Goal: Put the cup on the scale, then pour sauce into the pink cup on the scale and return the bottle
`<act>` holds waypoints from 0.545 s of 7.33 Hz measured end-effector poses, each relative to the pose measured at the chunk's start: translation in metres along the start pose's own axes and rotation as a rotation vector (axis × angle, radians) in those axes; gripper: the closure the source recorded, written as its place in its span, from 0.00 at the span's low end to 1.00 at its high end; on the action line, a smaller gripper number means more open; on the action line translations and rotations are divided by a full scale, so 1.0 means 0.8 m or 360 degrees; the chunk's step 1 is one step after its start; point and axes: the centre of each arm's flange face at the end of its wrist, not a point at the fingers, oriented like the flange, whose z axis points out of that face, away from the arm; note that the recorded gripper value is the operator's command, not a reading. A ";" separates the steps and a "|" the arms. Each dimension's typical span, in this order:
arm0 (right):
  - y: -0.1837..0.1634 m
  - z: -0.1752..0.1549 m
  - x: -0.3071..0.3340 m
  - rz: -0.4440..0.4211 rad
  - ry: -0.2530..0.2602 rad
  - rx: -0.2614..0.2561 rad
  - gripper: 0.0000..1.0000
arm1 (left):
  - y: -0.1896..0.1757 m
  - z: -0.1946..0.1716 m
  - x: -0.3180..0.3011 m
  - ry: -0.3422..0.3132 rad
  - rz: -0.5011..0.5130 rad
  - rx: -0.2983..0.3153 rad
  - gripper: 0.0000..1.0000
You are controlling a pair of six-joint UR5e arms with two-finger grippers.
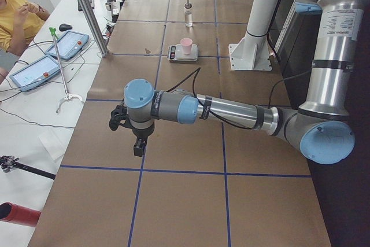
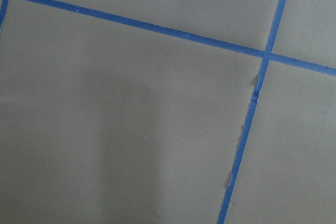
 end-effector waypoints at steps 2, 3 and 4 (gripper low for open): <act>0.001 0.002 0.001 0.0007 -0.0002 -0.0005 0.00 | 0.006 0.029 -0.030 0.0000 -0.0004 -0.0002 0.00; 0.001 0.002 0.001 0.0006 -0.0004 -0.0004 0.00 | 0.010 0.037 -0.039 0.0000 -0.0012 -0.0010 0.00; -0.002 0.000 -0.001 -0.0012 -0.0005 0.0014 0.00 | 0.012 0.042 -0.044 0.0001 -0.0020 -0.0018 0.00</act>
